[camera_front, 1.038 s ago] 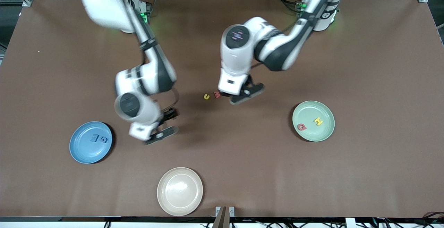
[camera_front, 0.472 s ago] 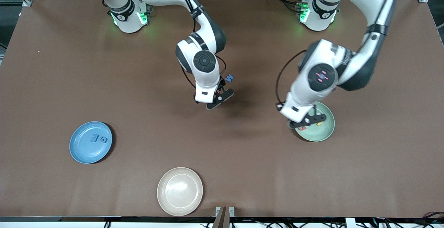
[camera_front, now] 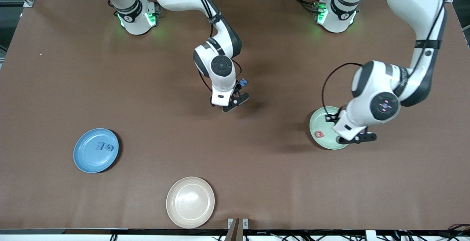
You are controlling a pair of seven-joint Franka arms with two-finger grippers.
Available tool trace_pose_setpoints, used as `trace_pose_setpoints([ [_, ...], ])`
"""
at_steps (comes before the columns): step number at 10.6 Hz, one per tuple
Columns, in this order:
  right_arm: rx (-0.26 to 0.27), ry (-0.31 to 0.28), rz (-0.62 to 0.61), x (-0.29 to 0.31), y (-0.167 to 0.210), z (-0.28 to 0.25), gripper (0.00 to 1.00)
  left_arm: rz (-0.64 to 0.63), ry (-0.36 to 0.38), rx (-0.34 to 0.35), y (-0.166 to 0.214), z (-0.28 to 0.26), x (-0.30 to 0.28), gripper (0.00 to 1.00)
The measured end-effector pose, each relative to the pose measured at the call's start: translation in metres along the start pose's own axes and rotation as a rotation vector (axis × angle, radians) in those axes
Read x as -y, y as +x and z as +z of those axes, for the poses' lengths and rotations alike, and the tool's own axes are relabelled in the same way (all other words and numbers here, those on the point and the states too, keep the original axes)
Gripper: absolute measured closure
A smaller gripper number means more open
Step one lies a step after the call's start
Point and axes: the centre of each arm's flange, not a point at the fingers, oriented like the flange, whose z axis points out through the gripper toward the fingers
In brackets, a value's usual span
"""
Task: Sort upper and lower case letters into plates
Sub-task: 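Carry the teal R to the green plate with the left gripper, then release the teal R onto the green plate with the left gripper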
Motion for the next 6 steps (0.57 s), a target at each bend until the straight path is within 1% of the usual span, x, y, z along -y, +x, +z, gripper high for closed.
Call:
trace_pose_setpoints([
  [1, -0.004, -0.002, 0.008, 0.003, 0.0, 0.003, 0.0, 0.015, 0.003, 0.006, 0.003, 0.004, 0.009, 0.83],
  [3, -0.02, -0.007, 0.025, 0.003, 0.001, 0.01, 0.0, 0.024, 0.004, 0.005, 0.003, 0.004, 0.007, 0.54],
  [4, -0.026, -0.011, 0.028, 0.003, 0.001, 0.015, 0.0, 0.03, 0.005, 0.002, 0.002, 0.003, 0.003, 0.44],
  [5, -0.029, -0.014, 0.031, 0.002, 0.002, 0.019, 0.0, 0.038, 0.005, -0.002, 0.002, 0.001, -0.002, 0.29],
  [6, -0.03, -0.013, 0.036, 0.002, 0.002, 0.02, 0.0, 0.044, 0.005, -0.006, 0.001, -0.001, -0.007, 0.16],
])
